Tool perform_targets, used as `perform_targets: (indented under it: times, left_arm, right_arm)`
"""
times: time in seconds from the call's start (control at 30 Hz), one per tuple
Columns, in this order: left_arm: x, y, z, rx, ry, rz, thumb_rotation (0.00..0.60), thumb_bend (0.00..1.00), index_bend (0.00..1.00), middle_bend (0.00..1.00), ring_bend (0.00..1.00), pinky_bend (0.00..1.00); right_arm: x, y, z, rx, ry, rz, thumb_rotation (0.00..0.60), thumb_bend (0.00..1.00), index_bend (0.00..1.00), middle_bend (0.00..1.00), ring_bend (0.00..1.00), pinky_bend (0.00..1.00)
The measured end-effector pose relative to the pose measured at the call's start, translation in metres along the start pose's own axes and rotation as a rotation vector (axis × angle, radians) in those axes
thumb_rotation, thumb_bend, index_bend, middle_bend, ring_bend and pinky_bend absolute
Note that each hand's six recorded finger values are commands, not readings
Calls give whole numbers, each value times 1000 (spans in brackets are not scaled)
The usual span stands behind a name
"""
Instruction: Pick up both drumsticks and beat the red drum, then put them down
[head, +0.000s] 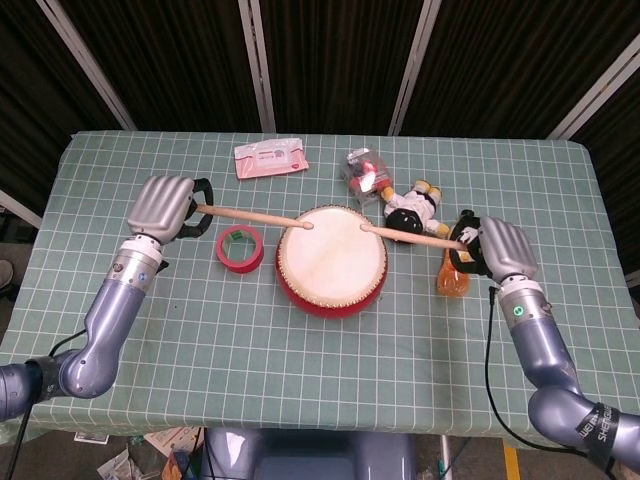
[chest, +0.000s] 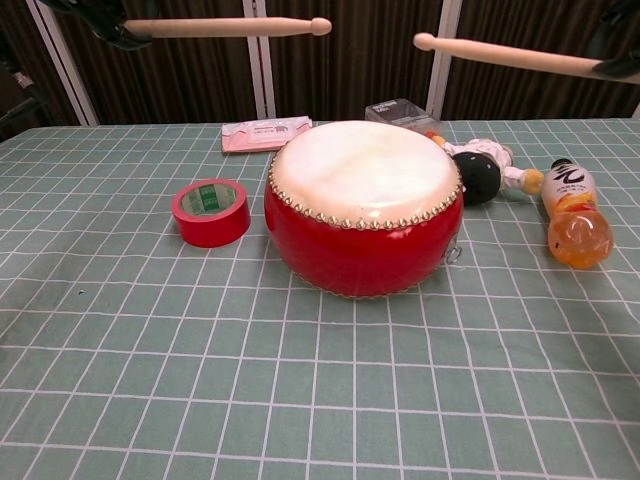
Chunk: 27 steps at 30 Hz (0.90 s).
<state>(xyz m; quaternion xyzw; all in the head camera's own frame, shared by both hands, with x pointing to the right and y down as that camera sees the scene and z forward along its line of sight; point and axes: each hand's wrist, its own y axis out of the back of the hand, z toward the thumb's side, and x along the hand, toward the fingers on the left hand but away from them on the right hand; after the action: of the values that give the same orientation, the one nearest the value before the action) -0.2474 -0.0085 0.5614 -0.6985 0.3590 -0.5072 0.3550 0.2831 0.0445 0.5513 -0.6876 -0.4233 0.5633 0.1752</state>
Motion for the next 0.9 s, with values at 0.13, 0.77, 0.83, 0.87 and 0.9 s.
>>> perform_targets:
  times: [0.13, 0.77, 0.83, 0.87, 0.9]
  left_arm:
    - [0, 1, -3, -11, -9, -6, 600, 561, 769, 1000, 1000, 1000]
    - [-5, -10, -45, 1, 26, -47, 600, 561, 770, 1000, 1000, 1000]
    - [-5, -10, -41, 3, 20, -43, 600, 561, 769, 1000, 1000, 1000]
    - [-4, -10, -38, 4, 15, -39, 600, 561, 769, 1000, 1000, 1000]
    - [-4, -10, -36, 4, 12, -37, 600, 561, 769, 1000, 1000, 1000]
  right_arm:
    - [-3, -4, 14, 5, 29, 11, 600, 594, 1000, 1000, 1000, 1000]
    - [-43, -67, -32, 686, -185, -61, 600, 595, 1000, 1000, 1000, 1000]
    - [-43, -55, -30, 655, -193, -103, 600, 595, 1000, 1000, 1000, 1000]
    - [-42, -45, -28, 625, -195, -133, 600, 595, 1000, 1000, 1000, 1000]
    - [-41, -37, -27, 600, -194, -155, 600, 595, 1000, 1000, 1000, 1000]
